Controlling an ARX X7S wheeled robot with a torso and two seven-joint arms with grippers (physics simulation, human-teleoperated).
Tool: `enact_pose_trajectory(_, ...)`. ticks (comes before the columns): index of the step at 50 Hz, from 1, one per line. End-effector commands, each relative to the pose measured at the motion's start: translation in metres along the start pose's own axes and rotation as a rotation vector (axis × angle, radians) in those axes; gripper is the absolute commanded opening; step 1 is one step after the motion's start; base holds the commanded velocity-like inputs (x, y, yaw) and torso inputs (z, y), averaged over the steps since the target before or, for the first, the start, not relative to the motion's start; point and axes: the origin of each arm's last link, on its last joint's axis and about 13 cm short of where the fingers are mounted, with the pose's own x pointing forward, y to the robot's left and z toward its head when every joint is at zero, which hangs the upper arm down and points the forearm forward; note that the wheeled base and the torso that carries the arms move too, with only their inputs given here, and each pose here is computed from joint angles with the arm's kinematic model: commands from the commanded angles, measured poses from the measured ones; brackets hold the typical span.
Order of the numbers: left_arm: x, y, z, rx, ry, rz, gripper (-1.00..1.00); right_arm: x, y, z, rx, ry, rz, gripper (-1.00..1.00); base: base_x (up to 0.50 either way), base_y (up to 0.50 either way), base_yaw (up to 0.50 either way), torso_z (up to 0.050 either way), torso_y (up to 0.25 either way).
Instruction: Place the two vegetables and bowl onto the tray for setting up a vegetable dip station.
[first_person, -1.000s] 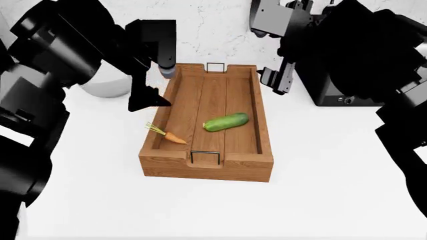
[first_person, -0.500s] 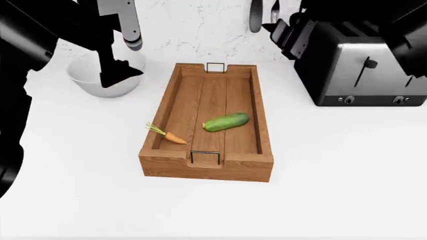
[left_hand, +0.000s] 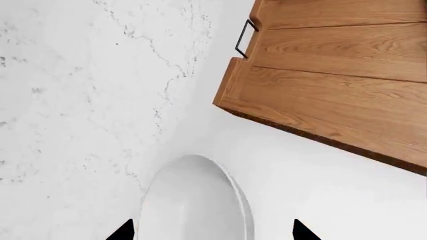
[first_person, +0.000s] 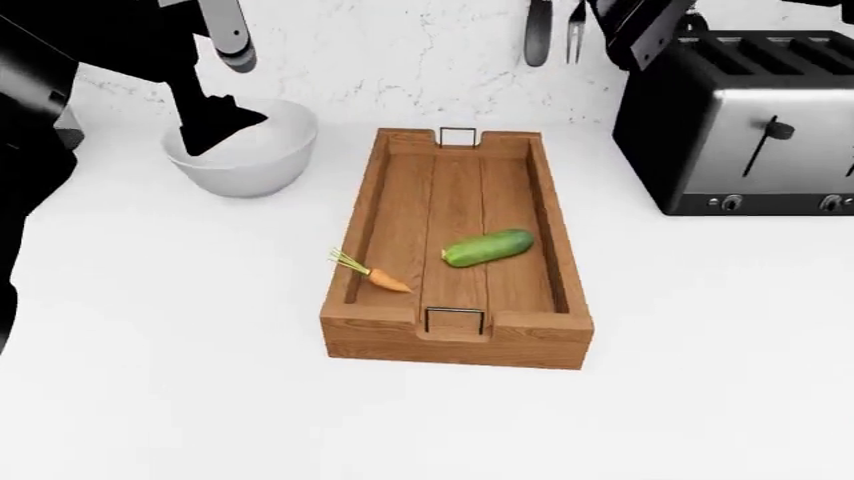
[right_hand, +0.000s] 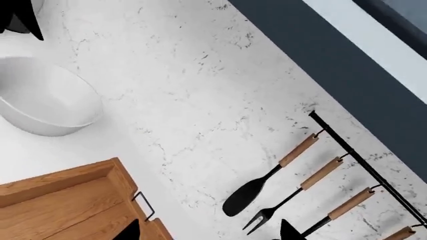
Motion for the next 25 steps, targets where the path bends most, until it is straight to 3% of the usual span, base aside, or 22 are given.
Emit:
enact_pose_trajectory(1,-0.0022,0.0007,-0.0018,-0.01,-0.001,0.013,1.0,-0.0025,0.0015,-0.0004,0.002,-0.026,0.004,1.0,0.09,0.5,0.0,0.0,0.0)
enact_pose_trajectory(9,0.0007,-0.0009,-0.0028,-0.011,0.0,0.007,1.0,0.0004,0.0008,0.0,0.076,-0.005,0.039,1.0,0.29,0.42,0.0,0.0,0.0)
enact_pose_trajectory(25,0.0045,-0.0021,0.0009,-0.004,-0.003,-0.007,1.0,0.0024,0.0019,-0.0068,0.089,-0.005,0.018,1.0,0.5,0.02,0.0,0.0,0.001)
